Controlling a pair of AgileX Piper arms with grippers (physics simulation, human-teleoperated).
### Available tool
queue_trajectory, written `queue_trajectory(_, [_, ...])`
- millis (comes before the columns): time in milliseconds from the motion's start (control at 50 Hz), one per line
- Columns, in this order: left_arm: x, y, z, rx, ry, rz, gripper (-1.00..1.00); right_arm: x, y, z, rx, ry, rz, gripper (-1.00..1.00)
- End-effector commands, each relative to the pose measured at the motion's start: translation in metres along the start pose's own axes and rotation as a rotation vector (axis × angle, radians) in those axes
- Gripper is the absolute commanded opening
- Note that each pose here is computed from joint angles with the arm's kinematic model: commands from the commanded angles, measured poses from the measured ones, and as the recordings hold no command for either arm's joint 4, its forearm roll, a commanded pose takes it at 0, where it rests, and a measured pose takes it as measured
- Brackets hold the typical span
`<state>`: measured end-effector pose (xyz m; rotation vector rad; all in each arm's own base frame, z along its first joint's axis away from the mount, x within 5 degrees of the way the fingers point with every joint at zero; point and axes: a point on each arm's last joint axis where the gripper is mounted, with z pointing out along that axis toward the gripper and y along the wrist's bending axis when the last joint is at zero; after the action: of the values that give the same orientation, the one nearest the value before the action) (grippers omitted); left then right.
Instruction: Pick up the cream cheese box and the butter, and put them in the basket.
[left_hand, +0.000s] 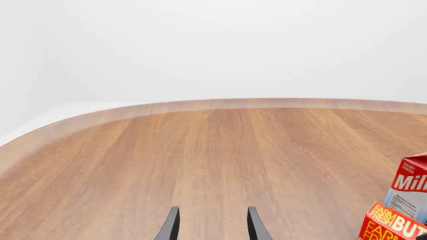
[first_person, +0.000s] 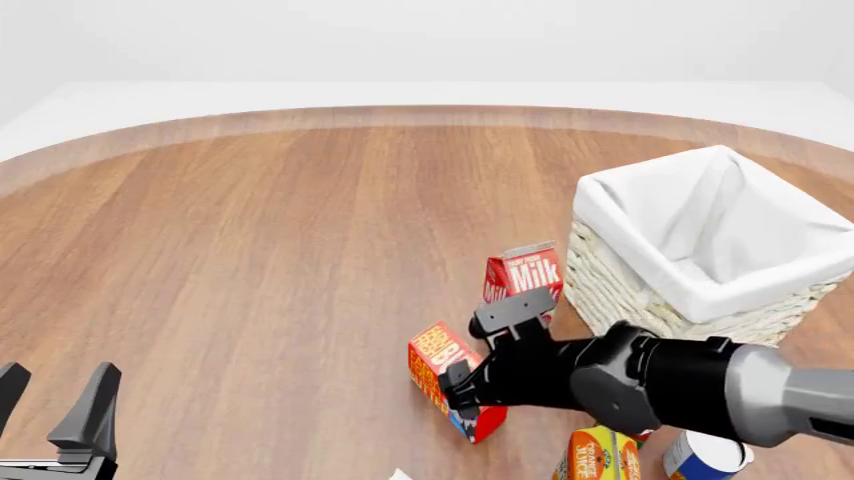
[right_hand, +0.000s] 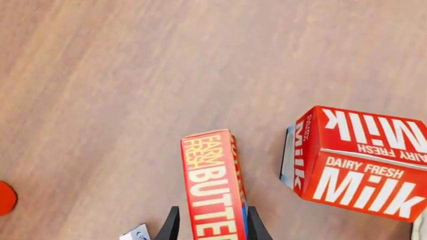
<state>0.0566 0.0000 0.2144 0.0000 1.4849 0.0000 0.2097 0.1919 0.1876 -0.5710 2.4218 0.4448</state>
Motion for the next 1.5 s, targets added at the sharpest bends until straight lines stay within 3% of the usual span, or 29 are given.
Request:
queue_trajectory(20, [0.0,0.0,0.0,0.0,0.0,0.0,1.0,0.005,0.002,0.005,-0.008,0.007,0.02,1.0])
queue_trajectory(1340, [0.0,0.0,0.0,0.0,0.0,0.0,1.0,0.015,-0.006,0.028,0.012,0.033,0.041,1.0])
queue_trajectory(1360, [0.0,0.0,0.0,0.0,0.0,0.0,1.0,0.014,-0.005,0.026,0.011,0.032,0.039,-1.0])
queue_trajectory(1500, [0.0,0.0,0.0,0.0,0.0,0.0,1.0,0.011,-0.008,0.022,0.016,0.027,0.038,-1.0])
